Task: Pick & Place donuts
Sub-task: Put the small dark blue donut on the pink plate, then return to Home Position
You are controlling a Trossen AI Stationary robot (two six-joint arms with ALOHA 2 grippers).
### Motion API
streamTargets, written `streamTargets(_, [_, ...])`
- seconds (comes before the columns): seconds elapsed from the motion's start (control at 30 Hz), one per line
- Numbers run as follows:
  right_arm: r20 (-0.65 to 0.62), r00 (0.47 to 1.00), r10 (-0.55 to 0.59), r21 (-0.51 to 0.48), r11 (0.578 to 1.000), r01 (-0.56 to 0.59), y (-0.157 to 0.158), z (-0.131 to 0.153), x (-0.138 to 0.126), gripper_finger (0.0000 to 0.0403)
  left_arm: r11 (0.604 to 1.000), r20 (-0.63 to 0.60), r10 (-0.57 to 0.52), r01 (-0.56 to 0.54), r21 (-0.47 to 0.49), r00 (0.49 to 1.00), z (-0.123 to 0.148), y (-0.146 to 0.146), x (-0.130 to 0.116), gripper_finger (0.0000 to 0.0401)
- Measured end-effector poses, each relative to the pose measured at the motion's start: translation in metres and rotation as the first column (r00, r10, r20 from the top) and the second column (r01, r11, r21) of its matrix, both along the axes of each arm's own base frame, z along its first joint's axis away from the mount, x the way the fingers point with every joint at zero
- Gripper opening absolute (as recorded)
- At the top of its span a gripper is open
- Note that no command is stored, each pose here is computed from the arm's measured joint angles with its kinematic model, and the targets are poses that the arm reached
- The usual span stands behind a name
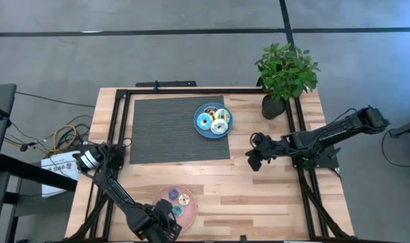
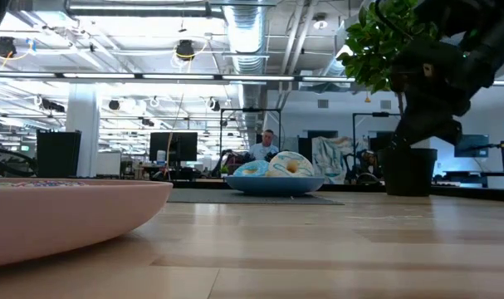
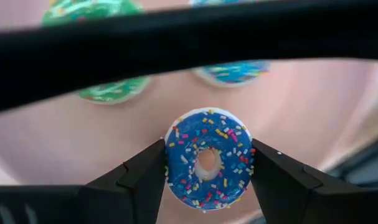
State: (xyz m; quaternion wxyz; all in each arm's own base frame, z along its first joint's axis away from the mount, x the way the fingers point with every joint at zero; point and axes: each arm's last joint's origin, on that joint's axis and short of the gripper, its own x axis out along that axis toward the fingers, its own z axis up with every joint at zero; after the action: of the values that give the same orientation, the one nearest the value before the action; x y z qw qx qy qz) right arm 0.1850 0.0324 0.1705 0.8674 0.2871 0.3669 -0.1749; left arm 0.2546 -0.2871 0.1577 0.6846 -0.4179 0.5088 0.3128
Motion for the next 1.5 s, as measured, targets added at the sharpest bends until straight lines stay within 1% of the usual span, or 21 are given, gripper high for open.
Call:
streamTargets(0.1, [0.007,1.000,0.012,0.017,1.000,-0.012,0.001,0.001,0.001,0.0001,1.000,-0.019,0.002,-0.001,0.015,1.000,-0.006,0.001,0.000,0.0206])
streamTargets(0.47, [0.020,0.999,0.045,0.028,0.999,-0.046,0.006,0.001,0.001,0.0001,0.998,0.020,0.008,-0.009,0.055,1.000,-0.006,0.003,0.002,0.0206])
streamTargets(0.8, [0.020,0.999,0.045,0.027,0.999,-0.045,0.006,0.001,0.001,0.0001,0.998,0.032,0.036,-0.037,0.059,0.999,-0.006,0.004,0.002,0.0209])
streamTargets(0.9, [0.020,0.999,0.044,0.026,0.999,-0.045,0.006,0.001,0.001,0.0001,0.997,0.042,0.049,-0.051,0.063,0.998,-0.006,0.004,0.002,0.0221])
streamTargets(1.13, [0.020,0.999,0.047,0.018,0.999,-0.048,0.006,0.001,0.001,0.0001,0.996,0.025,0.051,-0.053,0.077,0.998,-0.006,0.006,0.001,0.0266])
streamTargets(1.23, [0.020,0.999,0.048,0.017,0.999,-0.049,0.006,0.001,0.001,0.0001,0.996,0.023,0.052,-0.053,0.074,0.998,-0.006,0.005,0.001,0.0279])
streamTargets(1.37, [0.020,0.999,0.049,0.017,0.999,-0.049,0.006,0.001,0.001,0.0001,0.995,0.029,0.053,-0.055,0.082,0.998,0.005,0.004,0.002,0.0283])
streamTargets(1.5, [0.020,0.999,0.051,0.019,0.998,-0.051,0.006,0.001,0.001,0.0001,0.982,0.028,0.056,-0.060,0.178,0.998,0.028,0.009,0.000,0.0284])
